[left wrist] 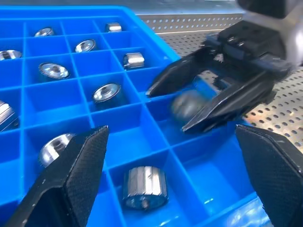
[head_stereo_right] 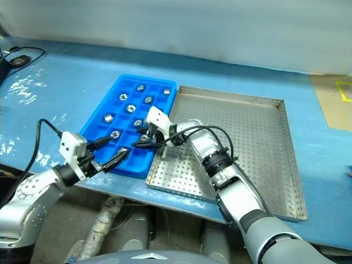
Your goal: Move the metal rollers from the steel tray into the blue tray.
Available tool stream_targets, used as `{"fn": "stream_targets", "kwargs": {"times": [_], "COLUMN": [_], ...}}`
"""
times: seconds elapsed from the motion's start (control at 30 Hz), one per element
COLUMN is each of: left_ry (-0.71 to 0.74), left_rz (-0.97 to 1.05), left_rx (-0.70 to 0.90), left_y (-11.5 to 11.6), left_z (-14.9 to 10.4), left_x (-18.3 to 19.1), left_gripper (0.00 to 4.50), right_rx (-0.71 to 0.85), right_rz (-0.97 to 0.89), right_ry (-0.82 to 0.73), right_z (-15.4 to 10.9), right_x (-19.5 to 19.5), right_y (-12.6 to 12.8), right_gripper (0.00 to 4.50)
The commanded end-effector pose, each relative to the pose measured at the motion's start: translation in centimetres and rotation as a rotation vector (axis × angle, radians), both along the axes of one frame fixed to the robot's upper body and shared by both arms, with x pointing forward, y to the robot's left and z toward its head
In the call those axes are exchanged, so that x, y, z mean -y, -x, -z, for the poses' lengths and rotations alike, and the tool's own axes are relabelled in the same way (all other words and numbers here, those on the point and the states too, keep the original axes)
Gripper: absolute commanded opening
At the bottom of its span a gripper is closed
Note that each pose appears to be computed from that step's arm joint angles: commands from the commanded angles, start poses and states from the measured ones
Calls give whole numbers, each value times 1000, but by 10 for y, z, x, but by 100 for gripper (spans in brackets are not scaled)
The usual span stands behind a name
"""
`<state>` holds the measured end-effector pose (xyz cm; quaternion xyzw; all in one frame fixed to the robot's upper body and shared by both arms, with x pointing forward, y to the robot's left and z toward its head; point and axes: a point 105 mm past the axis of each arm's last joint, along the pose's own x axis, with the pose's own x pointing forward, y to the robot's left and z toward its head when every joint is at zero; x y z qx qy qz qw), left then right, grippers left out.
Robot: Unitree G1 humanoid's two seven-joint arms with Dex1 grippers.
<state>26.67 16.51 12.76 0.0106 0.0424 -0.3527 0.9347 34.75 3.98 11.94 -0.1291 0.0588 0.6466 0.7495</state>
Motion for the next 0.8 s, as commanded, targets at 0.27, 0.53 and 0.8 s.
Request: {"fn": "stream_targets", "kwargs": {"times": [0.27,0.53,0.8], "left_ry": [35,47,82], "left_rz": [219,277,285], "left_rx": [52,116,173], "left_y": [-30,-58,-72], "left_z": [-10,-15,-23], "left_x": [48,61,72], "left_gripper": [450,450,450], "right_rx": [99,149,136], "right_rz": [296,506,589], "right_ry": [-193,-238,-271], "right_z": [-45,-44,-39], "right_x": [74,142,156], "right_y": [-34,-18,6], "right_gripper": [427,427,427]}}
